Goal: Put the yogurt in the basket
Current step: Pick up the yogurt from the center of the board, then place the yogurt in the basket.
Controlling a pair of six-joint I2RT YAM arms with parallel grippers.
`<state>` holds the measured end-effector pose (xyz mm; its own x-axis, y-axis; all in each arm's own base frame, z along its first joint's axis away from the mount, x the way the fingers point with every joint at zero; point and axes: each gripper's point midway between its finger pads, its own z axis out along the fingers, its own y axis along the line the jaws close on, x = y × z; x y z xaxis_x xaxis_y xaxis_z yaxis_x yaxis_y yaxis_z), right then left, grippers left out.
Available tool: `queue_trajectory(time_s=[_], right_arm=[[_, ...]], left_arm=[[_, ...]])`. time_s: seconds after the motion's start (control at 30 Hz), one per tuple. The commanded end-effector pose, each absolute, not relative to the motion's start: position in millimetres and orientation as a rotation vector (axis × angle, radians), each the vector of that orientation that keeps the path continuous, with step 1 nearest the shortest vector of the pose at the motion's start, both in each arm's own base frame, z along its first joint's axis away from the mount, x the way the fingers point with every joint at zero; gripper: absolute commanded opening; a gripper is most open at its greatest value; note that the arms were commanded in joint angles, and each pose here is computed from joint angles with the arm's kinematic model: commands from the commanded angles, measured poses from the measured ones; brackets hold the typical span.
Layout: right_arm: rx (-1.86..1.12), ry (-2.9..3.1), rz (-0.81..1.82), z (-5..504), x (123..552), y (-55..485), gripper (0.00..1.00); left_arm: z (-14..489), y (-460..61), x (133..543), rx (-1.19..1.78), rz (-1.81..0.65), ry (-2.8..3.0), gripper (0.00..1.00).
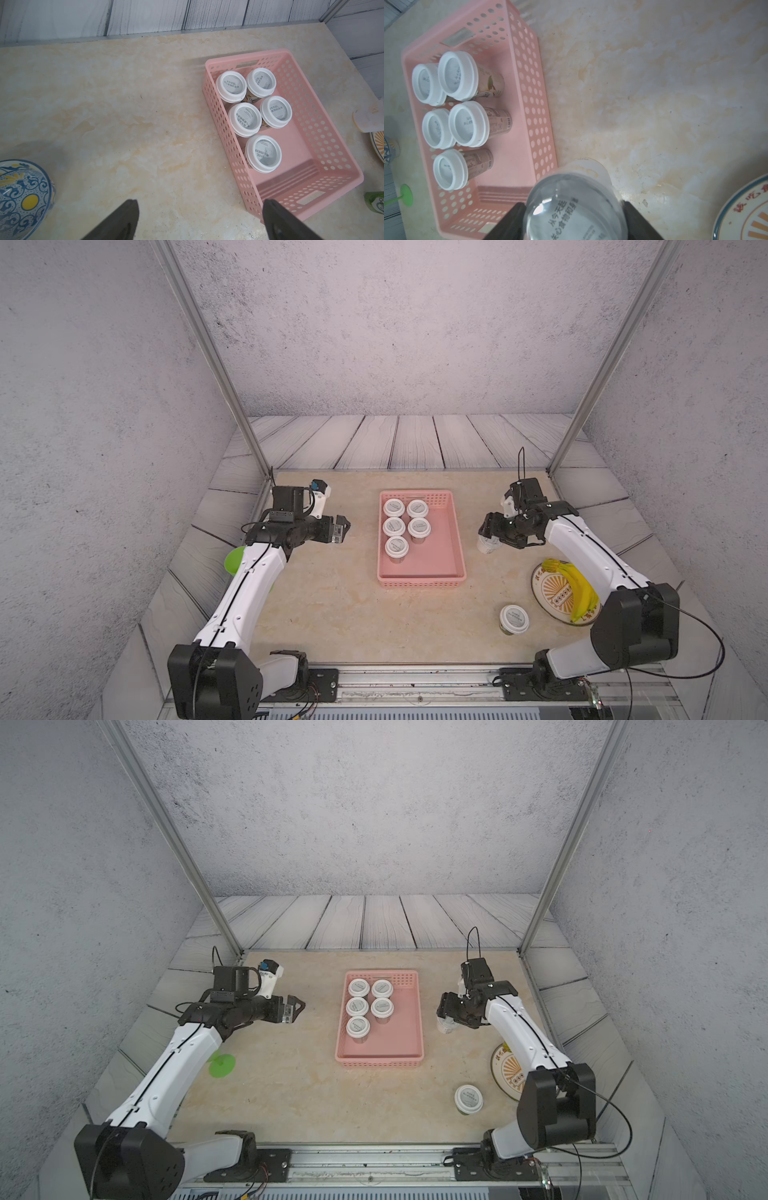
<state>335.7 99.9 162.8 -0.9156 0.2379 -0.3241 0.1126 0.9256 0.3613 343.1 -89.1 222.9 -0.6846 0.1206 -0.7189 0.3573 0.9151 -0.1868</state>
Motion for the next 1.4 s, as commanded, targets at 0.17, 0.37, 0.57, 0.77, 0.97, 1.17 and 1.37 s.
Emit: queue_trajectory(time_s=[0.17, 0.37, 0.57, 0.77, 0.97, 1.17, 1.37], right_arm=[[0.179, 2.752, 0.588, 182, 311, 140, 0.72], [0.053, 2.749, 0.622, 188, 312, 189, 0.72], [-0.010, 2.742, 0.648, 182, 322, 222, 0.71], [-0.070, 2.757, 0.643, 168, 332, 248, 0.70], [-0.116, 2.783, 0.610, 150, 338, 264, 0.70], [-0.183, 2.762, 0.555, 134, 345, 275, 0.70], [-0.215, 2.750, 0.557, 116, 350, 285, 0.69]], left_arm=[[222, -84, 345, 0.314, -0.404, 2.314, 0.99], [222, -84, 344, 0.318, -0.403, 2.310, 0.98], [223, -83, 343, 0.316, -0.402, 2.302, 0.98], [224, -83, 343, 0.312, -0.410, 2.300, 0.98], [224, -82, 343, 0.307, -0.409, 2.301, 0.99], [223, -81, 343, 0.307, -0.405, 2.302, 0.98], [222, -80, 343, 0.304, -0.403, 2.305, 0.98]])
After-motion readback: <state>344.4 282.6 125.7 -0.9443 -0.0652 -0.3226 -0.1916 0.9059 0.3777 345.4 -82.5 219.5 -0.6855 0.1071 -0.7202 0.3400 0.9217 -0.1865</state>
